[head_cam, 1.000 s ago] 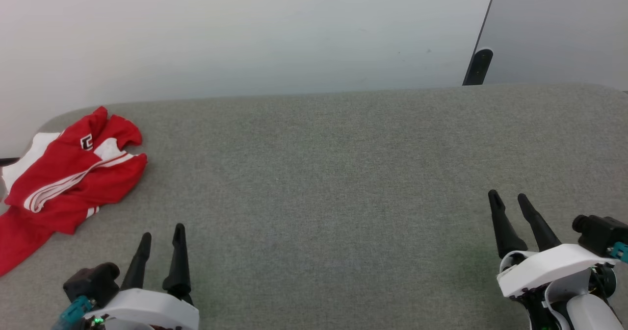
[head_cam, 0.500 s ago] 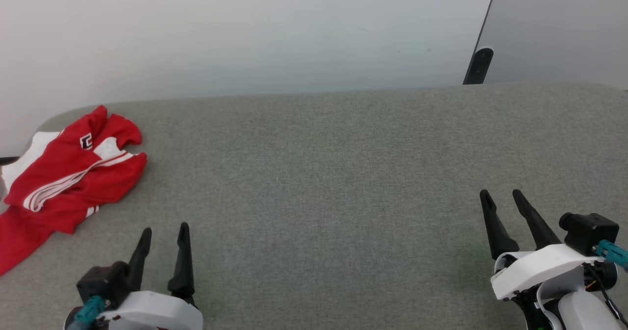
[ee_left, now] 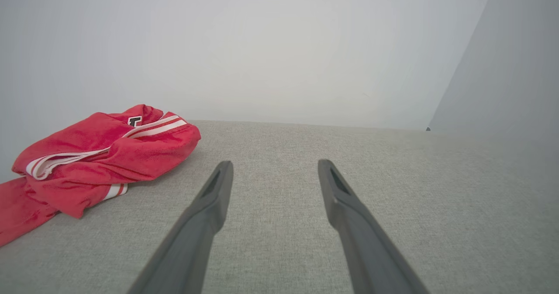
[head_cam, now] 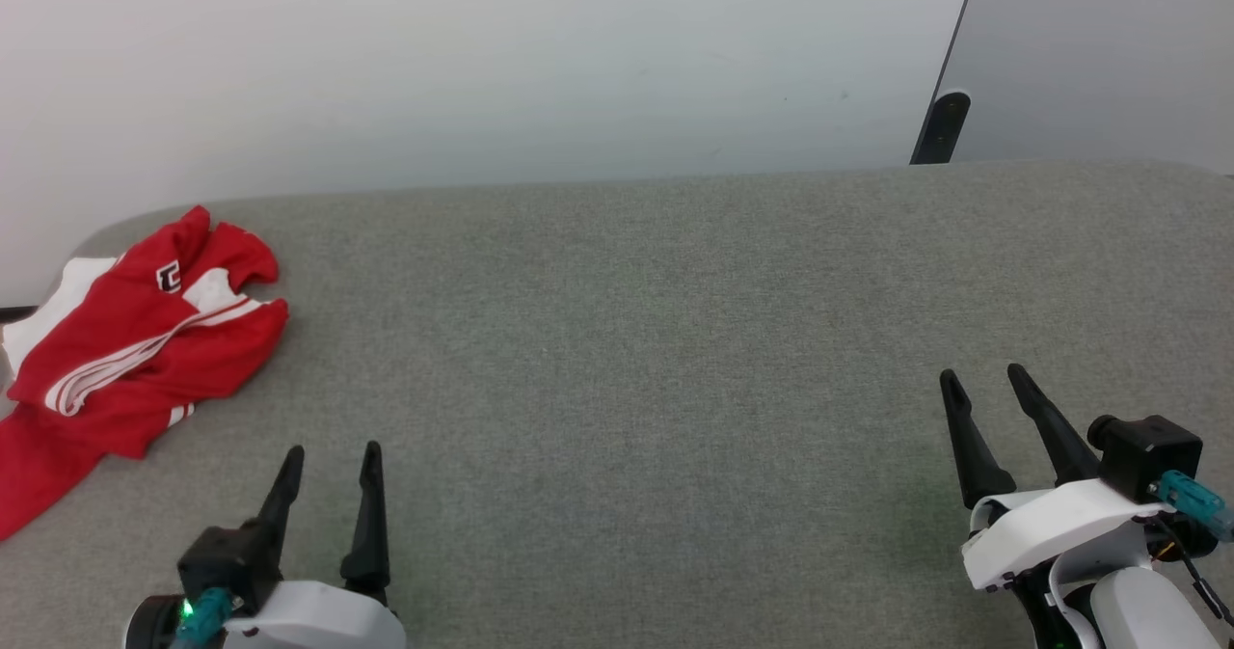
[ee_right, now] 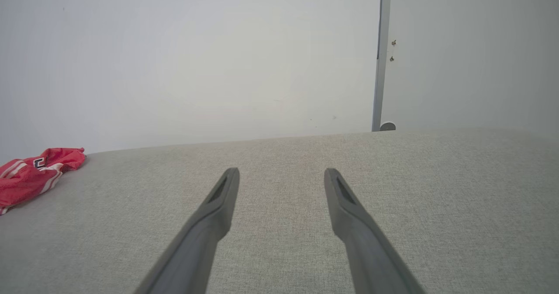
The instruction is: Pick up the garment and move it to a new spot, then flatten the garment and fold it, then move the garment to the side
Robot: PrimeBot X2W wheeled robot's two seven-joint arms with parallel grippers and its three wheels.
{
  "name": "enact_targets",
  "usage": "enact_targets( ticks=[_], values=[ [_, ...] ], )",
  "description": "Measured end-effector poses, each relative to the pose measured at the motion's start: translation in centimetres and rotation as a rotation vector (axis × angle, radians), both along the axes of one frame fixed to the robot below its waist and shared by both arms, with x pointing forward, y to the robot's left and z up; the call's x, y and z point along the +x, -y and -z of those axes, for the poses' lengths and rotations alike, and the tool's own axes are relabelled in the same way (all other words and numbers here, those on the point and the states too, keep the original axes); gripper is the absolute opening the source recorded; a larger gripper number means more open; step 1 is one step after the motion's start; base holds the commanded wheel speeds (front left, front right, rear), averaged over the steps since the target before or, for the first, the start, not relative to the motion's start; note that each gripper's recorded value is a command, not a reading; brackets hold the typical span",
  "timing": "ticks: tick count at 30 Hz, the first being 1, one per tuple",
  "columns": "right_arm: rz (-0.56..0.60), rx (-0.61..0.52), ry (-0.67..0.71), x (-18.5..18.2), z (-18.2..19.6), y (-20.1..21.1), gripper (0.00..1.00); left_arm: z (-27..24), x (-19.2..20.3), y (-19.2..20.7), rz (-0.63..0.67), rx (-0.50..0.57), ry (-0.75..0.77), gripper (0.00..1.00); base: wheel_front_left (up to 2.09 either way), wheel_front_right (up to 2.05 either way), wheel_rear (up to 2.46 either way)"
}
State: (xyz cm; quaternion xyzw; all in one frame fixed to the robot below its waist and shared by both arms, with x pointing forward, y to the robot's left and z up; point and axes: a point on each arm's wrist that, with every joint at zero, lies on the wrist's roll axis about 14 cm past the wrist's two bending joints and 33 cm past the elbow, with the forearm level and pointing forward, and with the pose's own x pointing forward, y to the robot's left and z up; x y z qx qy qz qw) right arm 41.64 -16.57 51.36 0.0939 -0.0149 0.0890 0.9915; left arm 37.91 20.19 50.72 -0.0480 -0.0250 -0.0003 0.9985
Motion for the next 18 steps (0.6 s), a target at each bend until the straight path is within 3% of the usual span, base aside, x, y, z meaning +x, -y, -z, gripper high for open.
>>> enact_targets(
  ticks=[14,18],
  values=[
    [-0.001,-0.064,0.028,-0.17,-0.13,-0.10,1.00,-0.17,-0.27,0.55,0.024,0.105,0.019,1.00,0.00,0.00,0.00],
    [0.006,-0.058,0.035,-0.18,-0.24,-0.05,1.00,-0.25,-0.31,0.55,0.017,0.079,0.028,1.00,0.00,0.00,0.00]
  ],
)
